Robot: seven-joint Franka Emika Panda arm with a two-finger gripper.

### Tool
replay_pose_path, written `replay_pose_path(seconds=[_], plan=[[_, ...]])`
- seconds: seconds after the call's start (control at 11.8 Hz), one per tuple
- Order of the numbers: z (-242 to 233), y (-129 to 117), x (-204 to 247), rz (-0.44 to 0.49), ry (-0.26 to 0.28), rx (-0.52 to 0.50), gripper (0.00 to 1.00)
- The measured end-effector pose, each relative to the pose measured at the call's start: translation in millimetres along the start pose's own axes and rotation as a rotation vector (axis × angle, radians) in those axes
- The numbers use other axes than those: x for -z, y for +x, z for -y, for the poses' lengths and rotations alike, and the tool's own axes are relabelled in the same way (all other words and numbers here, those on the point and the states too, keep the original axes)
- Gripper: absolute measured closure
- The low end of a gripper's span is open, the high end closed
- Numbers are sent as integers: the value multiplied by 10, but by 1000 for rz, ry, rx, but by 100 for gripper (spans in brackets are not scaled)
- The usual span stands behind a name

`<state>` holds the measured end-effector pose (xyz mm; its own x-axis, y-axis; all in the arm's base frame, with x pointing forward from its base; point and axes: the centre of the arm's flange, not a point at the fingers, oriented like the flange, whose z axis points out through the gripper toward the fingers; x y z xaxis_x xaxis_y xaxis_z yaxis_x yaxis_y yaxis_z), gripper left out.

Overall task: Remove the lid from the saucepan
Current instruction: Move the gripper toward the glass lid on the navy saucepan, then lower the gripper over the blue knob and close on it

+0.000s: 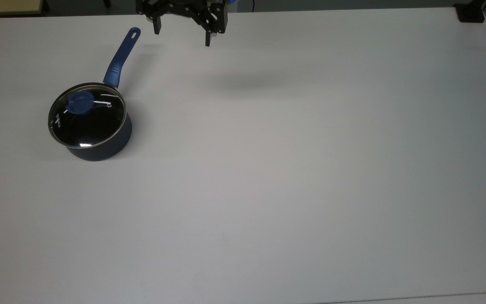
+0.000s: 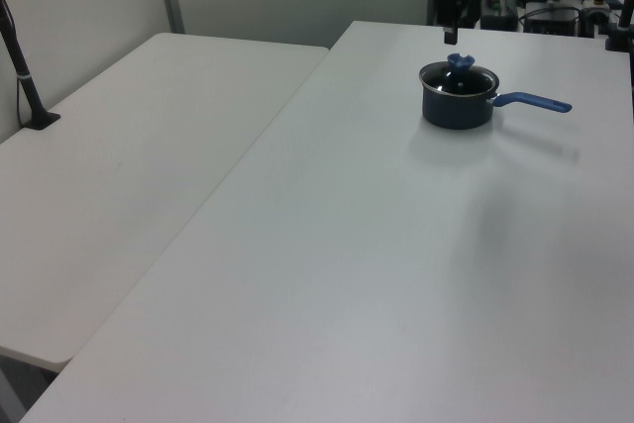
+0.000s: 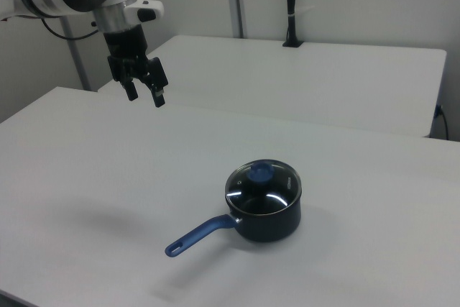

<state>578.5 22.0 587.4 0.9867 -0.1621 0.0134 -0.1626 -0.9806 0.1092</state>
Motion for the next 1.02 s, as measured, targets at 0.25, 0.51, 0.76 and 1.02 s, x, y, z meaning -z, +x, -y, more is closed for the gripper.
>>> replay_pose_path(seconds=[0.25,0.51,0.76,1.02], plan=[[-5,7,-5,-1,0,-1,0],[-227,117,-132,3,-3,139,0],[-805,420,-587,26,-11,146,0],[-1568,582,-884,9,-12,130,0]])
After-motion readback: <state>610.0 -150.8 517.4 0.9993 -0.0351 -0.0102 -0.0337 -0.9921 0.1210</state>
